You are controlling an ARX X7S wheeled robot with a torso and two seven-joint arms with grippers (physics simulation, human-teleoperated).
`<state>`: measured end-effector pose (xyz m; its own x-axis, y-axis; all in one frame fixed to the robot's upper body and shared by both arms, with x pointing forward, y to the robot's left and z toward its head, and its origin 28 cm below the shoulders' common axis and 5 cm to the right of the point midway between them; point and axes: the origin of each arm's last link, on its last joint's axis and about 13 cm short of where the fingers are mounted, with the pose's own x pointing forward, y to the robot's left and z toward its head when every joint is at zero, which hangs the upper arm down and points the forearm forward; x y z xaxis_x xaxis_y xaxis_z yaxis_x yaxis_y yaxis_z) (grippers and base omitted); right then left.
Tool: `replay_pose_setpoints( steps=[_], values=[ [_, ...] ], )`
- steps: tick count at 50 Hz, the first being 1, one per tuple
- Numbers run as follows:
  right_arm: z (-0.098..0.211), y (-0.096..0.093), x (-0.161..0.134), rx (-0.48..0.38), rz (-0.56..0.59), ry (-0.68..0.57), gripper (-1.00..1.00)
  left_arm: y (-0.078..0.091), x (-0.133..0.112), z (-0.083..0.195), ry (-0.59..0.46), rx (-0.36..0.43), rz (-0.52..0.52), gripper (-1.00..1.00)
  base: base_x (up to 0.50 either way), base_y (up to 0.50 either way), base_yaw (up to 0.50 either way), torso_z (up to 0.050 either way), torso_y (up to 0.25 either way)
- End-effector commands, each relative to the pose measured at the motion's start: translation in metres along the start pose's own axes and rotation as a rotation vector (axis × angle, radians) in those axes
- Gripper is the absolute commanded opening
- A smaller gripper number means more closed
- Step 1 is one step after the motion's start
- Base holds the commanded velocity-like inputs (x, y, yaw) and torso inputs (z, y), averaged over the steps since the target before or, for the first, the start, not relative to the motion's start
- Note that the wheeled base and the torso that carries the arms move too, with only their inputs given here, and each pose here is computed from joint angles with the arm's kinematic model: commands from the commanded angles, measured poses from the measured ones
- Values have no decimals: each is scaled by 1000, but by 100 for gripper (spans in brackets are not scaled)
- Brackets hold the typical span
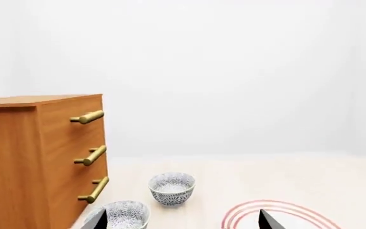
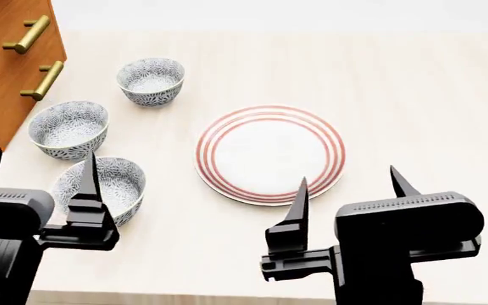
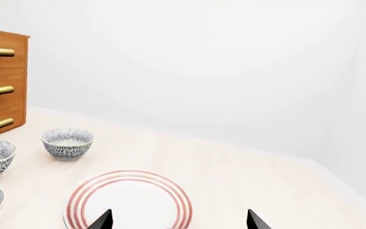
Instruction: Put the bowl at the front on the plate.
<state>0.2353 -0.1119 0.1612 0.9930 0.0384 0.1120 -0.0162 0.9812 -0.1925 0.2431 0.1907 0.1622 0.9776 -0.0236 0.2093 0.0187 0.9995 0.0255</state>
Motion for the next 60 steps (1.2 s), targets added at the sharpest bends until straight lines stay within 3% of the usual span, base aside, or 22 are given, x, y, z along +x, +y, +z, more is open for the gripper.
replay_pose_setpoints(
  steps=[1, 19, 40, 60],
  values=[
    [28, -6, 7, -58, 13, -33, 100, -3, 9, 38, -81, -33, -10, 100, 0, 0, 0, 0, 0],
    [70, -14, 14, -92, 18, -96, 100, -4, 12, 81, -167, -35, -58, 100, 0, 0, 0, 0, 0],
    [114, -26, 19, -156, 31, -142, 100, -9, 17, 122, -224, -89, -99, 100, 0, 0, 0, 0, 0],
    [130, -31, 23, -199, 42, -141, 100, -7, 20, 127, -234, -80, -91, 100, 0, 0, 0, 0, 0]
  ],
)
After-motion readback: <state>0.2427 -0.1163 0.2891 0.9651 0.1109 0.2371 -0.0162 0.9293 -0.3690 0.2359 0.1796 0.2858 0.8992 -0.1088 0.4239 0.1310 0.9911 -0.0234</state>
